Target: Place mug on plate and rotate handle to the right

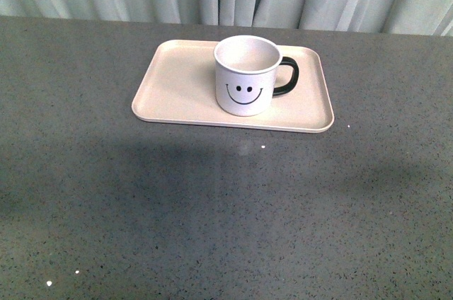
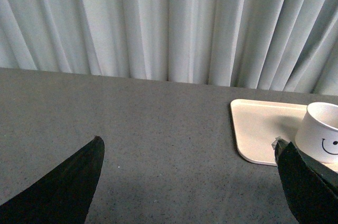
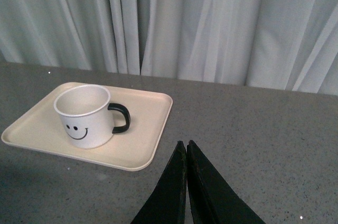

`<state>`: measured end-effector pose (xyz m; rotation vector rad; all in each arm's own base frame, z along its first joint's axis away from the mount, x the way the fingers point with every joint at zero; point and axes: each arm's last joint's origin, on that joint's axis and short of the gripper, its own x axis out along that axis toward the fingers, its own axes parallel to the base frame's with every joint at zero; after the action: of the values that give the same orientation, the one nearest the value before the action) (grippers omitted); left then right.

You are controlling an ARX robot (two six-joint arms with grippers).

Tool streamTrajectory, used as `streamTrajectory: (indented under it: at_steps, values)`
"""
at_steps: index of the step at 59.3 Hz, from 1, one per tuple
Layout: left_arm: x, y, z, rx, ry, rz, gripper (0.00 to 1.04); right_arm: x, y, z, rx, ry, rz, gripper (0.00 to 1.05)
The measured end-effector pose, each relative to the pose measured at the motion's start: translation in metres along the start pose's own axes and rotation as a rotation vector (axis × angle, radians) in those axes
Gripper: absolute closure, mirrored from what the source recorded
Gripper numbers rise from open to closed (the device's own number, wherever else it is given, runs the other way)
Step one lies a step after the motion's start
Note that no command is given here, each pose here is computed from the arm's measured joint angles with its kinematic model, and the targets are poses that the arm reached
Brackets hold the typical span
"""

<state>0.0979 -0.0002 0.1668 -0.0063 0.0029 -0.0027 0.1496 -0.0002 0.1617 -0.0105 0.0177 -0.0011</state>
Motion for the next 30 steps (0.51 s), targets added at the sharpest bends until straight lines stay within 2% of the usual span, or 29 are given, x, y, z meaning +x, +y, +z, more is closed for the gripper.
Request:
streamTrajectory:
  at_steps: [30]
  values:
    - [0.000, 0.000, 0.000, 0.000, 0.000, 0.000, 0.09, -0.021, 0.000, 0.009, 0.000, -0.031, -0.001, 1.03]
